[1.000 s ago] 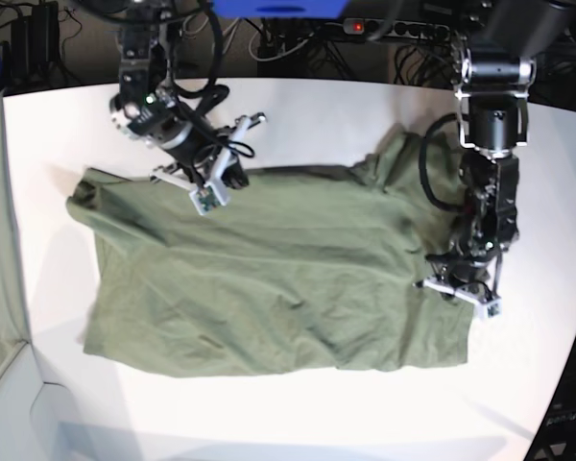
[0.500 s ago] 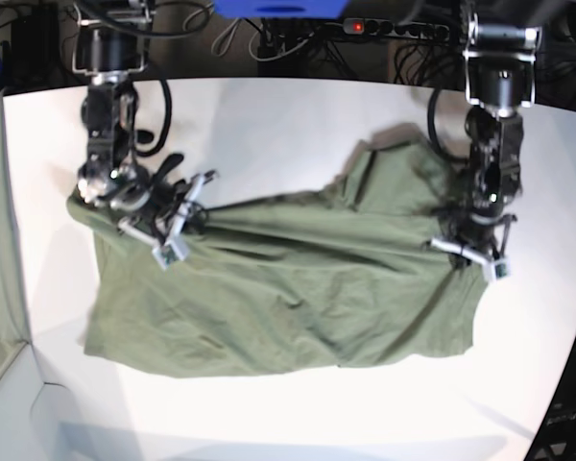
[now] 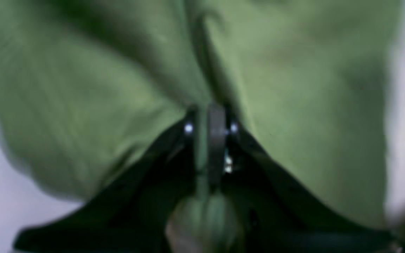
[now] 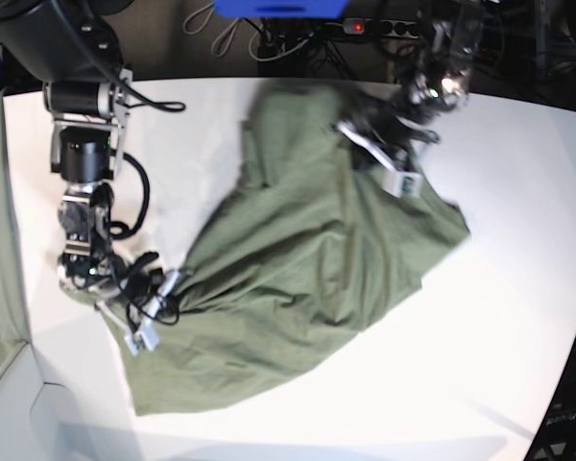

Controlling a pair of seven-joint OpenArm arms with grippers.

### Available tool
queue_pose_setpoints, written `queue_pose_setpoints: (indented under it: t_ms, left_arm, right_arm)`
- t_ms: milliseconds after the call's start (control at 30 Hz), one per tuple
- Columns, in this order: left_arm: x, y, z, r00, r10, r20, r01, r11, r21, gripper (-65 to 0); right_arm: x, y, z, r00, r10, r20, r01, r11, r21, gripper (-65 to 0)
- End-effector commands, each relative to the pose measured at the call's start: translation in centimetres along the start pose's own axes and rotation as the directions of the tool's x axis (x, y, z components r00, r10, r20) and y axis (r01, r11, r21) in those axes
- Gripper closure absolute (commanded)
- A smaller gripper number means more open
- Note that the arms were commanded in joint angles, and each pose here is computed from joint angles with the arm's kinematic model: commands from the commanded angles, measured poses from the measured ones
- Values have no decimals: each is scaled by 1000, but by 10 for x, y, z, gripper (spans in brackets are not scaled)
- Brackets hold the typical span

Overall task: Layout the t-shirt on the table in an organized manner, then fold the t-shirt properly
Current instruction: 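Lift the shirt with both grippers and drag it across the table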

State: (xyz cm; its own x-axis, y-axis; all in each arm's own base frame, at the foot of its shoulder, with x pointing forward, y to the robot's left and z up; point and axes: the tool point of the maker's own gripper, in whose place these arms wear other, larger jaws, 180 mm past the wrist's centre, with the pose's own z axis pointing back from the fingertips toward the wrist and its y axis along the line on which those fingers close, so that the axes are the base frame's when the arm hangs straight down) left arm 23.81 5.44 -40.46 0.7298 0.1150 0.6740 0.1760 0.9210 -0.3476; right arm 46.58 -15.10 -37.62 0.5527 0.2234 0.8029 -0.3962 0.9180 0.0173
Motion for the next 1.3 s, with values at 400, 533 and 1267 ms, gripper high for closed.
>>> queue_pose_setpoints:
  t_ms: [400, 533, 1267]
  left_arm:
    - [150, 4, 8, 930, -95, 355, 89, 995, 33, -50]
    - [190, 11, -19, 920, -104, 379, 93, 995, 46, -50]
    - [195, 16, -175, 958, -195, 210, 169, 976, 137, -50]
  right_arm:
    - [25, 6, 73, 978, 201, 60, -192, 973, -128, 0]
    - [-11, 51, 88, 982, 184, 49, -179, 980, -82, 0]
    - [-109, 237, 111, 998, 21, -66, -4, 969, 248, 0]
